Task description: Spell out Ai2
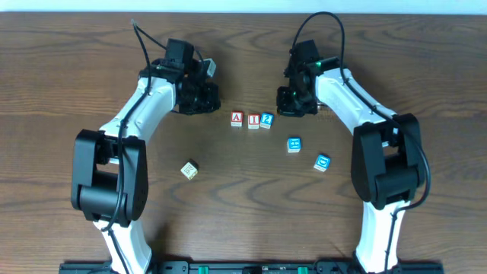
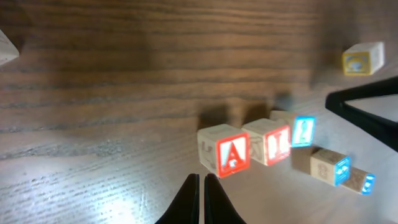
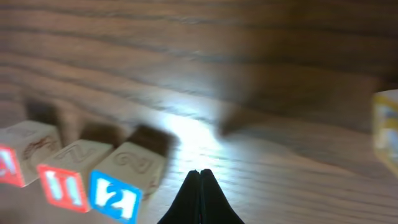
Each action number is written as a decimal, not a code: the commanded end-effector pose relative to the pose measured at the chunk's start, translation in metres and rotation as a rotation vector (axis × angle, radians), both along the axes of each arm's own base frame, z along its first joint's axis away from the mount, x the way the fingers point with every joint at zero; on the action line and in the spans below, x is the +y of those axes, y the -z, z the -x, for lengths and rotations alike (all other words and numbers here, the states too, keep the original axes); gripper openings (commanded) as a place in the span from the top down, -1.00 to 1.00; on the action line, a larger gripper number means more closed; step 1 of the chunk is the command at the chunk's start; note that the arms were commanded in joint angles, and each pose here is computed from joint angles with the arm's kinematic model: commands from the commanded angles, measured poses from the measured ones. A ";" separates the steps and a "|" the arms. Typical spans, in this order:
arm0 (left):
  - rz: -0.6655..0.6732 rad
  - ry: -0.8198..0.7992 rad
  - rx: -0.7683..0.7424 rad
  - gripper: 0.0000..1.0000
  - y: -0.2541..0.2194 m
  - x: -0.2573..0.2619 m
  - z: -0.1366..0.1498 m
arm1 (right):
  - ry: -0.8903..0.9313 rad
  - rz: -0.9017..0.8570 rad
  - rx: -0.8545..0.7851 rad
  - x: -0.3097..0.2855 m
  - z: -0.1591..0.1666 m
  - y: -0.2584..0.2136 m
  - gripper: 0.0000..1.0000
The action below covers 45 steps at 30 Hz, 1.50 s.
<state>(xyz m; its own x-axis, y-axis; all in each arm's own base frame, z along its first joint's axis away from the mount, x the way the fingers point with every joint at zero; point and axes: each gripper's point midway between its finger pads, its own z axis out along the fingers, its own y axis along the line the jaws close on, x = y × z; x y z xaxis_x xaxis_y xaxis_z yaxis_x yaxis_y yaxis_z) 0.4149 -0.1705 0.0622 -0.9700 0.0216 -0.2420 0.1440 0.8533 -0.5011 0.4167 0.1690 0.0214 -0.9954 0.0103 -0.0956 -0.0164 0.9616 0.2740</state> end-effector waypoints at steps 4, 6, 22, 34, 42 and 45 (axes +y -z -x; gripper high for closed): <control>0.043 -0.043 0.050 0.88 0.021 0.000 0.010 | 0.013 -0.054 0.054 0.019 0.011 0.005 0.97; 0.042 -0.046 0.060 0.88 0.024 0.000 0.013 | 0.021 -0.057 0.058 0.020 0.012 0.005 0.97; 0.087 -0.096 0.108 0.88 0.044 -0.005 0.014 | 0.060 -0.042 0.119 0.017 0.020 0.016 0.98; 0.138 -0.078 0.084 0.88 0.040 -0.019 0.009 | 0.071 -0.072 0.132 0.023 0.022 0.015 0.97; 0.135 -0.072 0.098 0.88 0.041 -0.021 0.013 | 0.049 -0.076 0.128 0.033 0.024 0.015 0.97; 0.133 -0.069 0.102 0.88 0.041 -0.022 0.015 | 0.048 -0.076 0.127 0.033 0.024 0.015 0.97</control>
<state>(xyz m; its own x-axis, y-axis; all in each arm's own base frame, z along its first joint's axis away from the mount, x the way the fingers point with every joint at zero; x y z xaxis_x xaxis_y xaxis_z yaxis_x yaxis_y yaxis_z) 0.4055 -0.1912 0.0264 -0.9837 -0.0742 -0.1638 0.0434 0.7863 -0.6163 0.3971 0.1972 0.0129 -0.9983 0.0570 0.0095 0.0568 0.9388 0.3396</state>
